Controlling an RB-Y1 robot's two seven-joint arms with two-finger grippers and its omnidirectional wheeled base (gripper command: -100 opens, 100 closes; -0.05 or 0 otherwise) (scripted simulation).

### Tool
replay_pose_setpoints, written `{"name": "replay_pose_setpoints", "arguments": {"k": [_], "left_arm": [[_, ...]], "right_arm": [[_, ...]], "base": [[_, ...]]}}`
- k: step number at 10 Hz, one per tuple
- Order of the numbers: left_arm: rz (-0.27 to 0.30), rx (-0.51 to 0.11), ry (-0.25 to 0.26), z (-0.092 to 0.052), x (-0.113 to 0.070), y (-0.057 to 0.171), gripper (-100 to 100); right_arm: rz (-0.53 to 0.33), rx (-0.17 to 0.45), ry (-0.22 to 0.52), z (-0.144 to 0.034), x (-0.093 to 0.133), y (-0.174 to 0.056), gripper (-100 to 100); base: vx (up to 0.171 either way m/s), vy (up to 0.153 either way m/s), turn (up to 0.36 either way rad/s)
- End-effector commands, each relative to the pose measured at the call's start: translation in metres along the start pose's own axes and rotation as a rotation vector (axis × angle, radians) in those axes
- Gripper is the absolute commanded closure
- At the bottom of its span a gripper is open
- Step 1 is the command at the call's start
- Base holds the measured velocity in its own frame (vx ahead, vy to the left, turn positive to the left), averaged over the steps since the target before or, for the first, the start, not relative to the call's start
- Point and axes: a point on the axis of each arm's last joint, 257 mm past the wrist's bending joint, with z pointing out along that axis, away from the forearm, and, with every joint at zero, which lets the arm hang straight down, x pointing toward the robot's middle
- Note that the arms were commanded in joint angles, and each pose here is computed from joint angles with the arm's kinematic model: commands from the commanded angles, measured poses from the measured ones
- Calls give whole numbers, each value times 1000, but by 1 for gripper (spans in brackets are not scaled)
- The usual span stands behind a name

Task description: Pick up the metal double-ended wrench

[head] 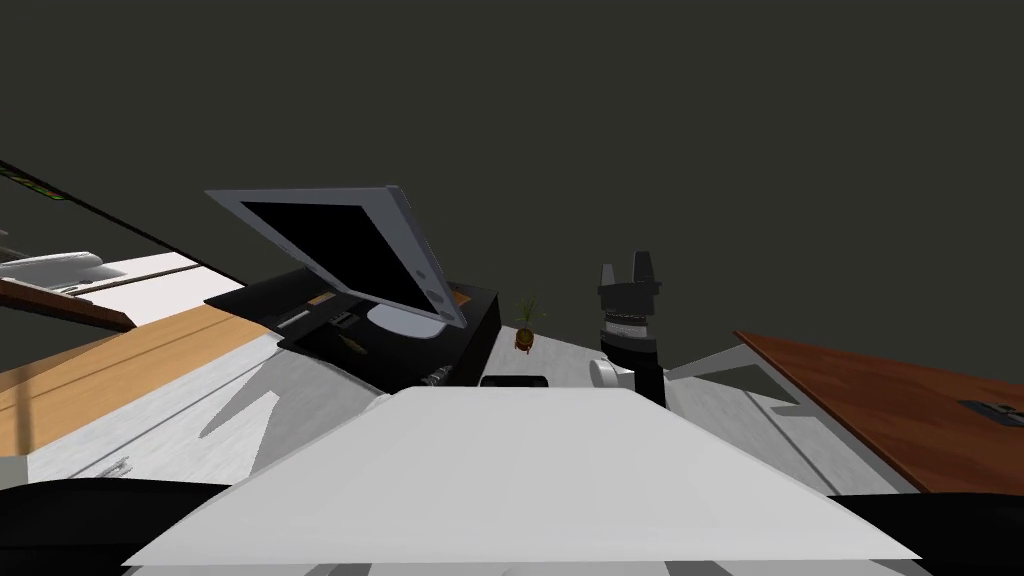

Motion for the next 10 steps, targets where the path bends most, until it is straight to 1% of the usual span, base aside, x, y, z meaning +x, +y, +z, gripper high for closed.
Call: {"name": "replay_pose_setpoints", "arguments": {"k": [1,2,4,5,8,10], "left_arm": [[-2,-99,18,2,-3,41,-100],[-2,-99,18,2,-3,41,-100],[-8,-206,36,0,-5,87,-100],[-8,-206,36,0,-5,87,-100],[-18,-333,60,-8,-7,144,-100],[-23,-390,72,-14,-8,169,-100]], "right_arm": [[0,0,0,0,0,0,0],[0,0,0,0,0,0,0],[0,0,0,0,0,0,0],[0,0,0,0,0,0,0],[0,0,0,0,0,0,0],[0,0,0,0,0,0,0]], "base": [[169,37,-167],[101,38,-38],[77,22,-114],[67,21,-44],[96,29,-102],[104,42,-87]]}}
